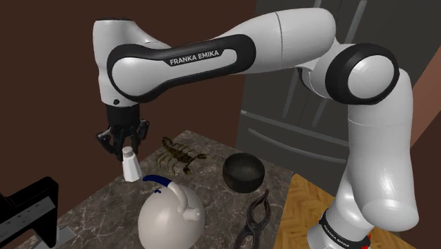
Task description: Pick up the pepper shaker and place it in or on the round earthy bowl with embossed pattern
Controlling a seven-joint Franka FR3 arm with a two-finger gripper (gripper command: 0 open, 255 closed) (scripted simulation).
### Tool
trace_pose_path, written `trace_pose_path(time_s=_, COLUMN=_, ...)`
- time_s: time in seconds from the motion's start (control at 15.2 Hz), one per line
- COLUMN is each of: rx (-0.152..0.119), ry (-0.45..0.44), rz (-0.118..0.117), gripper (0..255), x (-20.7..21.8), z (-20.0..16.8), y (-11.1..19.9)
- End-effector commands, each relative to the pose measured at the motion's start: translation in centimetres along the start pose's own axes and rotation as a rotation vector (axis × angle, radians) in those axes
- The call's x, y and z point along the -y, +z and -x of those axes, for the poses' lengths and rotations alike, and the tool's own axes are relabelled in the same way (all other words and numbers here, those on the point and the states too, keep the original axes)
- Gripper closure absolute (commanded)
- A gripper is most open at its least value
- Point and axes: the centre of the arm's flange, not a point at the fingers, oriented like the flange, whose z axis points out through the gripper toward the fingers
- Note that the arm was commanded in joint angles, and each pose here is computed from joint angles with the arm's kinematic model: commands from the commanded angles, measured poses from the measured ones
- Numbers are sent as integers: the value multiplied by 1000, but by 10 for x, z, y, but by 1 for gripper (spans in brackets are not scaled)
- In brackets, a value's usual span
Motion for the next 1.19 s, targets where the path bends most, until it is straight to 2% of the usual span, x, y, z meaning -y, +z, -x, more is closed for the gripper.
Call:
trace_pose_path(time_s=0.0, rx=0, ry=0, rz=0, gripper=255, x=0, z=-1, y=-10)
trace_pose_path(time_s=0.59, rx=0, ry=0, rz=0, gripper=255, x=5, z=-4, y=-55)
trace_pose_path(time_s=1.12, rx=0, ry=0, rz=0, gripper=255, x=-72, z=66, y=-77)
